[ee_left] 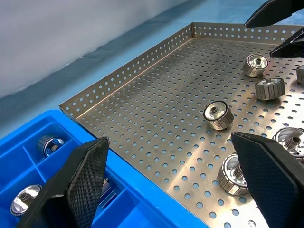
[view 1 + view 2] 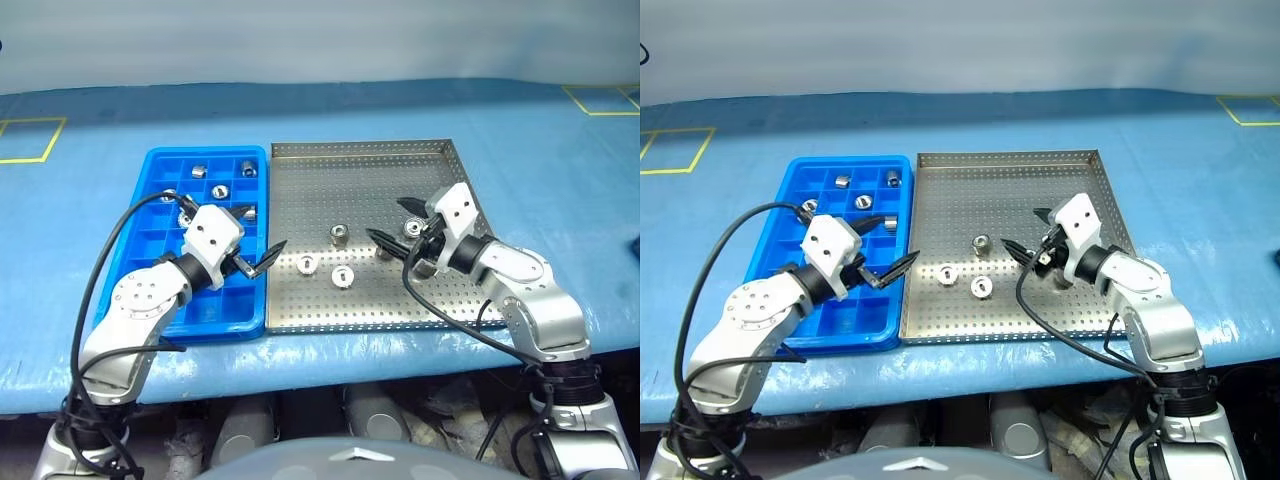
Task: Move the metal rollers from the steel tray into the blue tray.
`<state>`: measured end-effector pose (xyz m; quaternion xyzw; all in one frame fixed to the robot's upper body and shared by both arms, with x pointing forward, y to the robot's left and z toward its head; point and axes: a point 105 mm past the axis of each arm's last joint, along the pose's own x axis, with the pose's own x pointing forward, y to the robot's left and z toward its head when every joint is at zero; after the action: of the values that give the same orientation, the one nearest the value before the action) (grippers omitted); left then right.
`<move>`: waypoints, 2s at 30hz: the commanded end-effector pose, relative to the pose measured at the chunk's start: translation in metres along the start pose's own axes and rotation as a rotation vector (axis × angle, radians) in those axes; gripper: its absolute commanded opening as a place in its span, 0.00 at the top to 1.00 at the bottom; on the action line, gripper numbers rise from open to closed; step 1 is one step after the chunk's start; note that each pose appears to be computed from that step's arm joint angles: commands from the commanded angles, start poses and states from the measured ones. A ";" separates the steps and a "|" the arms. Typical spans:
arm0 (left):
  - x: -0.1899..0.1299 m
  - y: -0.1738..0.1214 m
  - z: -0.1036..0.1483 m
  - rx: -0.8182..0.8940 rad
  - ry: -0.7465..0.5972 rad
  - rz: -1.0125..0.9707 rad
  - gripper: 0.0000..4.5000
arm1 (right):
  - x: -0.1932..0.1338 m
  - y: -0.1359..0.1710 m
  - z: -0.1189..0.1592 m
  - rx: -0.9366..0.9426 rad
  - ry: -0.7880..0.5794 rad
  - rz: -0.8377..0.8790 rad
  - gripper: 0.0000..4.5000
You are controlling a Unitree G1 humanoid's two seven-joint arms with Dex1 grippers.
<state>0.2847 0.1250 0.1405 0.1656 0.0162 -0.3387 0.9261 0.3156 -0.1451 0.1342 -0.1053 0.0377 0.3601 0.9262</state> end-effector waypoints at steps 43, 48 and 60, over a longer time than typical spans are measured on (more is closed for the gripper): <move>0.038 -0.023 -0.015 0.140 0.186 -0.194 0.00 | -0.006 0.004 0.010 -0.017 -0.060 -0.049 0.01; 0.047 -0.012 -0.023 0.197 0.277 -0.218 0.00 | -0.010 0.007 0.006 -0.005 -0.060 -0.066 0.01; 0.055 -0.024 -0.034 0.247 0.334 -0.335 0.00 | -0.017 0.005 0.005 0.000 -0.074 -0.115 0.01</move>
<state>0.3132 0.0864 0.0843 0.3170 0.1744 -0.4545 0.8140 0.3016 -0.1530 0.1235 -0.0871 0.0351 0.3115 0.9456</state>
